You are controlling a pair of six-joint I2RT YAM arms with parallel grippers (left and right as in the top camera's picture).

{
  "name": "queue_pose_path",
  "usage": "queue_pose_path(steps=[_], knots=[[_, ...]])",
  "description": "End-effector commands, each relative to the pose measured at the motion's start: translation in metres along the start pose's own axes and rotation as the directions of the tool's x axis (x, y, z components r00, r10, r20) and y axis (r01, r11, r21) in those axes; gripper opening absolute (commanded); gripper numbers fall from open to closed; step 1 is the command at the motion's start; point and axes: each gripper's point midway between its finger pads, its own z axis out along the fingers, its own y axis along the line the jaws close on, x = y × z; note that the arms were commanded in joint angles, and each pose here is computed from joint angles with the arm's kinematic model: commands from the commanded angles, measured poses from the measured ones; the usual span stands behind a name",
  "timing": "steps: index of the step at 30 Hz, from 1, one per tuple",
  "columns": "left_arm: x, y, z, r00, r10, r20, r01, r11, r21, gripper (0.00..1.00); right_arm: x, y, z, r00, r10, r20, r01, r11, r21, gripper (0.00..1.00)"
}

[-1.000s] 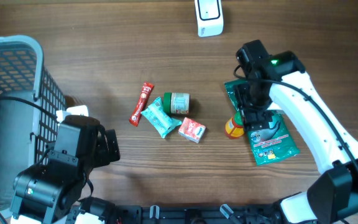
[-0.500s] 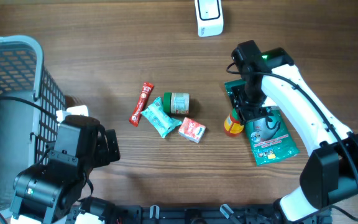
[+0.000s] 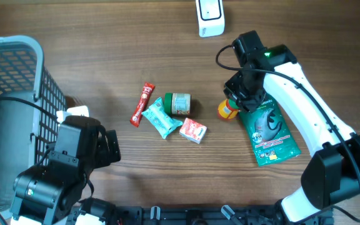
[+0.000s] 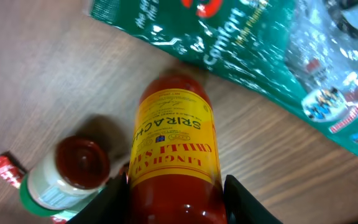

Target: Scan the item barcode

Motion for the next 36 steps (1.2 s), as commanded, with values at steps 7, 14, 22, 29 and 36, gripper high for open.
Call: queue_pose_path(steps=[7,14,22,29,36], knots=[[0.000,-0.001,-0.001,1.000,-0.016,0.001,0.016,1.000,0.007,1.00,0.000,0.014,0.024,0.998,-0.070,0.005,0.070,0.997,0.033,0.41],[0.000,-0.001,-0.001,1.000,-0.016,0.001,0.016,1.000,0.007,1.00,0.003,0.035,-0.002,0.986,-0.165,-0.009,0.164,0.985,-0.049,0.79],[0.000,-0.001,-0.001,1.000,-0.016,0.001,0.016,1.000,0.007,1.00,-0.009,0.052,-0.067,0.991,-0.117,-0.062,0.101,0.972,-0.213,1.00],[0.000,-0.001,-0.001,1.000,-0.016,0.001,0.016,1.000,0.007,1.00,-0.082,-0.005,-0.075,0.972,0.157,-0.177,-0.198,0.949,-0.247,1.00],[0.000,-0.001,-0.001,1.000,-0.016,0.001,0.016,1.000,0.007,1.00,-0.078,-0.027,-0.016,0.937,0.070,-0.342,-0.178,0.939,-0.295,1.00]])
